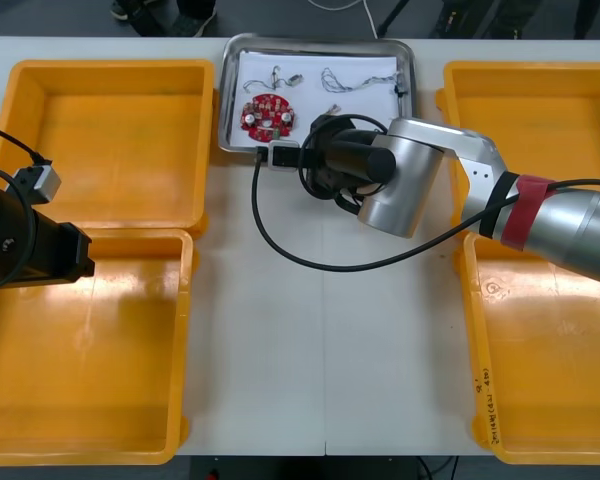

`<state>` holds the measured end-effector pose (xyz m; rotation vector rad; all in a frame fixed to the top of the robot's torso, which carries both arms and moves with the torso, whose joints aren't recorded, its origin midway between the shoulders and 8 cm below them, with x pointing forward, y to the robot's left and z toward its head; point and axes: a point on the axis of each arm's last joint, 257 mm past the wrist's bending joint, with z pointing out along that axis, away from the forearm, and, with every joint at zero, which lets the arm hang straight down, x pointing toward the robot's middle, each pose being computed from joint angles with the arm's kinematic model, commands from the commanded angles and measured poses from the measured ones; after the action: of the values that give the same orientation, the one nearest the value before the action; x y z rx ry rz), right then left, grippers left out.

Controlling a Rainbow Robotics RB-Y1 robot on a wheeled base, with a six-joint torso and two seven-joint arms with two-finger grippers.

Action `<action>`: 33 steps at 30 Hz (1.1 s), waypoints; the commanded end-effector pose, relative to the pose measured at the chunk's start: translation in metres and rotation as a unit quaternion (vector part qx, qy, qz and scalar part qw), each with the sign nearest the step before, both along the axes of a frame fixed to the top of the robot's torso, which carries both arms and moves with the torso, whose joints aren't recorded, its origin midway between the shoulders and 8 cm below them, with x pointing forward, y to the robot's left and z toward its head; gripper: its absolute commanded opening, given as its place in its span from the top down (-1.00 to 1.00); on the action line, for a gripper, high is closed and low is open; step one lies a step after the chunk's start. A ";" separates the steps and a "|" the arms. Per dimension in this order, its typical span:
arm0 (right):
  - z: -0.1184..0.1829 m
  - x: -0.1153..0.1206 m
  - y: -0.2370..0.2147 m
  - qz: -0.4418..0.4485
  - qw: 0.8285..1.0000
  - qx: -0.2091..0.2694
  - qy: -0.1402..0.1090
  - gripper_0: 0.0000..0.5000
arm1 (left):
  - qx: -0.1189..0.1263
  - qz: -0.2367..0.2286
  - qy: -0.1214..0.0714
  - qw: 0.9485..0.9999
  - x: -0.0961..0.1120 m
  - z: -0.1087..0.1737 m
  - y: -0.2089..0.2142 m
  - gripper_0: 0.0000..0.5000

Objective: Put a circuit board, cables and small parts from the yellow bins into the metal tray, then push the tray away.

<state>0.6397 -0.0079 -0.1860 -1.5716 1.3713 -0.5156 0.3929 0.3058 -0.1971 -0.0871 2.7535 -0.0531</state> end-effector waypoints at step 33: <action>0.055 0.005 0.026 0.008 1.000 0.005 -0.018 -1.00 | 0.015 -0.036 -0.013 0.999 -0.001 0.006 0.000 -1.00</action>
<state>0.6442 -0.0101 -0.1806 -1.5566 1.3987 -0.5089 0.3929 0.3058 -0.1971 -0.0871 2.7535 -0.0531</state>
